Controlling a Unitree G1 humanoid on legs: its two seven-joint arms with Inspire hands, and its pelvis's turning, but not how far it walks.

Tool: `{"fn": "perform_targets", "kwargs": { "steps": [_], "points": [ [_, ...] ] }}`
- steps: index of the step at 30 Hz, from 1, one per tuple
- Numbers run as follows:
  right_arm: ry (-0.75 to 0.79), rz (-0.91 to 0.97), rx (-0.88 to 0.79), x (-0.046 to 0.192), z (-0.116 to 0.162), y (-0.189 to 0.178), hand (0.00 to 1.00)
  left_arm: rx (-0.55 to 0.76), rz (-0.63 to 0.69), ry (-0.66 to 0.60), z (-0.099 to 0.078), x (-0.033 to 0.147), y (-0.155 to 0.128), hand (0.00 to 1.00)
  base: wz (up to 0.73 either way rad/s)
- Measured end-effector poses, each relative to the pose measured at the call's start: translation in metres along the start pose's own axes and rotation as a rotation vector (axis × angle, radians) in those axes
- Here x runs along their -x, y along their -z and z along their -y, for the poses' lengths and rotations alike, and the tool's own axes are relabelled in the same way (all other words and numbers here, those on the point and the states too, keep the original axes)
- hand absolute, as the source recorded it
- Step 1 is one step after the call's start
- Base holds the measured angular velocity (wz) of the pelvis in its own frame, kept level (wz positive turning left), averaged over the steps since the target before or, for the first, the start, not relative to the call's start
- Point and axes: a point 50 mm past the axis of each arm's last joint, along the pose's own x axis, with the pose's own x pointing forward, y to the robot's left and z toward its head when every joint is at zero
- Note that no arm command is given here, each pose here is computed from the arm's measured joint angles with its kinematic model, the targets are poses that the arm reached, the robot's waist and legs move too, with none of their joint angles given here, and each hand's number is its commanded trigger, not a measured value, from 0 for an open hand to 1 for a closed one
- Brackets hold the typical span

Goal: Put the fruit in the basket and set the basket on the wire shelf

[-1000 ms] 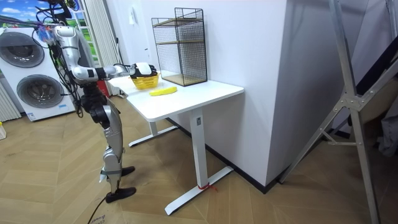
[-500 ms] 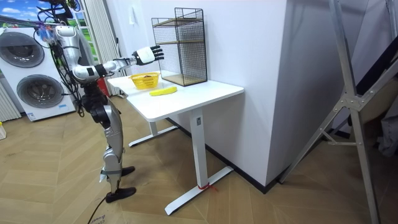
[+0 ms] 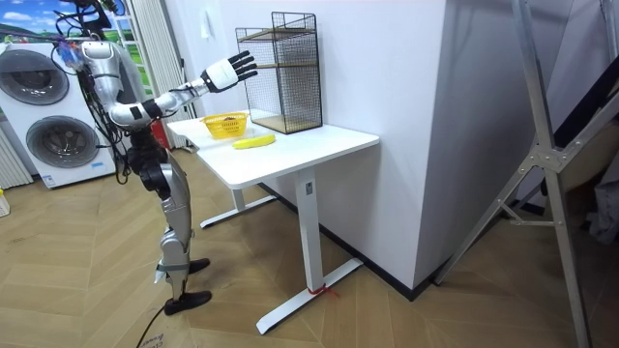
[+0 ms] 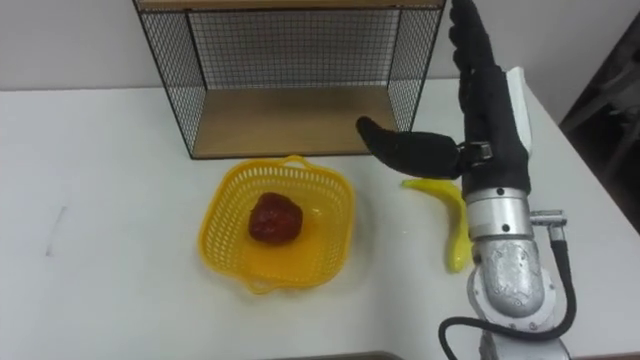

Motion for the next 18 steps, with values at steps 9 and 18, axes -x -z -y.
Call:
{"fn": "perform_targets", "kwargs": {
  "steps": [9, 18],
  "points": [
    [0.181, -0.215, 0.072, 0.007, 0.03, 0.048, 0.0, 0.005, -0.045, -0.003, -0.002, 0.0, 0.004, 0.0, 0.0],
    [0.185, -0.386, 0.145, 0.01, 0.039, 0.085, 0.0, 0.007, -0.027, -0.025, -0.007, -0.001, -0.005, 0.0, 0.0]
  ]
}}
